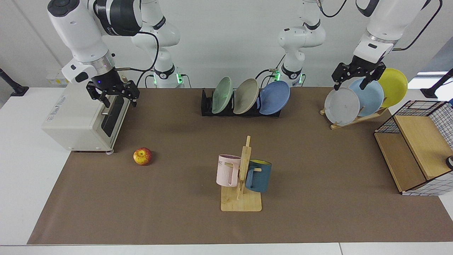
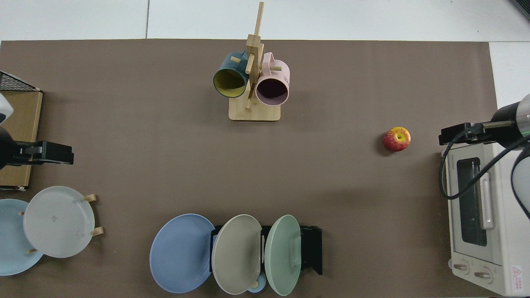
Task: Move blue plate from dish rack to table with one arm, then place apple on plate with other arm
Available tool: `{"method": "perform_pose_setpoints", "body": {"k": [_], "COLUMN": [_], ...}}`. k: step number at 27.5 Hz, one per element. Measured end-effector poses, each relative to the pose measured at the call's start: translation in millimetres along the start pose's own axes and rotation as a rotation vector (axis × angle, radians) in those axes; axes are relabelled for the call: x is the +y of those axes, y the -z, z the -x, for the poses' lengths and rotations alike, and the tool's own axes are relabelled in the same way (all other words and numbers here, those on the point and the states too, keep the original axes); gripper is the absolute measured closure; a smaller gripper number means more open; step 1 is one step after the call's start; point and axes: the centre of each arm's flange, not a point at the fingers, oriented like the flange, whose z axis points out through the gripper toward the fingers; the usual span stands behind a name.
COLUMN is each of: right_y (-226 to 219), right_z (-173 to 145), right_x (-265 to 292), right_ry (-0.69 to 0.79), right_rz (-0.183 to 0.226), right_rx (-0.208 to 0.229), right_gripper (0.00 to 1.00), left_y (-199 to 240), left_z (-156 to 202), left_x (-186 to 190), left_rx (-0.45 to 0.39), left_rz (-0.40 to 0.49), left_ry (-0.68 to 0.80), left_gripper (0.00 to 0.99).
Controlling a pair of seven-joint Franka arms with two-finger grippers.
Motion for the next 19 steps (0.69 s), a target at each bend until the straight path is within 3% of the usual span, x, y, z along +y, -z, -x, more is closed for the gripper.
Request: {"method": "perform_pose_setpoints", "body": {"k": [19], "right_y": [0.0], "right_z": [0.0], "right_x": [0.0], "right_ry": [0.0], "right_rz": [0.0], "right_rx": [0.0], "right_gripper": [0.0], "left_y": [-5.4], "left_z": [1.0], "left_x": [3.6], "left_rx": [-0.012], "left_rz": [-0.001], "left_ry": [-0.007], "left_gripper": [0.0]}}
